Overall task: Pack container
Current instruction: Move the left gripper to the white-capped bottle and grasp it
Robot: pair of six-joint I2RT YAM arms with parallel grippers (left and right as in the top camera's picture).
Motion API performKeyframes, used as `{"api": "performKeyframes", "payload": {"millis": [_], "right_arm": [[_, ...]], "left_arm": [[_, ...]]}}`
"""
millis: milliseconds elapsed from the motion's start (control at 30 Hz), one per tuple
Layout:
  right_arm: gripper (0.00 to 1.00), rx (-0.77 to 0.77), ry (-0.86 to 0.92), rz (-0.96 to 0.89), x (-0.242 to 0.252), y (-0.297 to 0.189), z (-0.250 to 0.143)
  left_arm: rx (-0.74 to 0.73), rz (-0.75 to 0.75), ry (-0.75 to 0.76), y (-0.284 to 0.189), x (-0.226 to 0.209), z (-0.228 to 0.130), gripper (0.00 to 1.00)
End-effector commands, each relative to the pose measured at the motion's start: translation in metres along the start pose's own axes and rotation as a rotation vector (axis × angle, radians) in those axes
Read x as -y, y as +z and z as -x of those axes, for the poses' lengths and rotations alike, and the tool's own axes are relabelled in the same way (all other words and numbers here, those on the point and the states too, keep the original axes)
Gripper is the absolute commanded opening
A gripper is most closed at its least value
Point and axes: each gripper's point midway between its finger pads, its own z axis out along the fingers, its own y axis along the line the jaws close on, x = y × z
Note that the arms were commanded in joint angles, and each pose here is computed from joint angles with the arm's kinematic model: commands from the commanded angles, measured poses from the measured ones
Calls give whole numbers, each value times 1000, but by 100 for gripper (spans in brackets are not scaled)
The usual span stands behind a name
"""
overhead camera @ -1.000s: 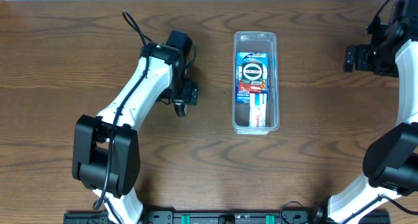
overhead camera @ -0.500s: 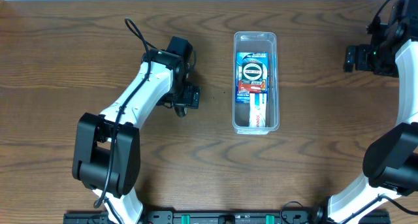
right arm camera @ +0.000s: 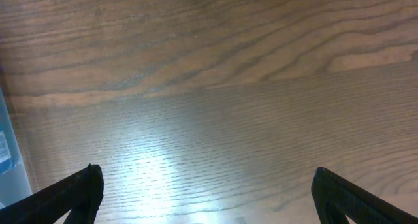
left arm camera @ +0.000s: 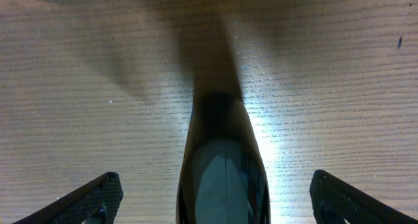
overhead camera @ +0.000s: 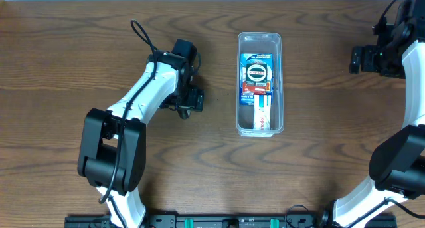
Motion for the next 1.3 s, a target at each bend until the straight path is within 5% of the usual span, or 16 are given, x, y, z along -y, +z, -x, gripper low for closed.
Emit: {"api": "performKeyframes", "payload": {"millis": [0, 200, 667, 933, 1267], "right_arm": [[99, -4, -4, 3, 2, 3, 0], [99, -4, -4, 2, 2, 3, 0], [99, -4, -4, 2, 2, 3, 0], [99, -4, -4, 2, 2, 3, 0], [99, -4, -4, 2, 2, 3, 0]], "left_arm": [[-18, 5, -14, 5, -1, -3, 93], [-18, 5, -14, 5, -1, -3, 91], [-18, 5, -14, 5, -1, -3, 61], [-4, 2, -9, 5, 0, 1, 60], [-4, 2, -9, 5, 0, 1, 46]]}}
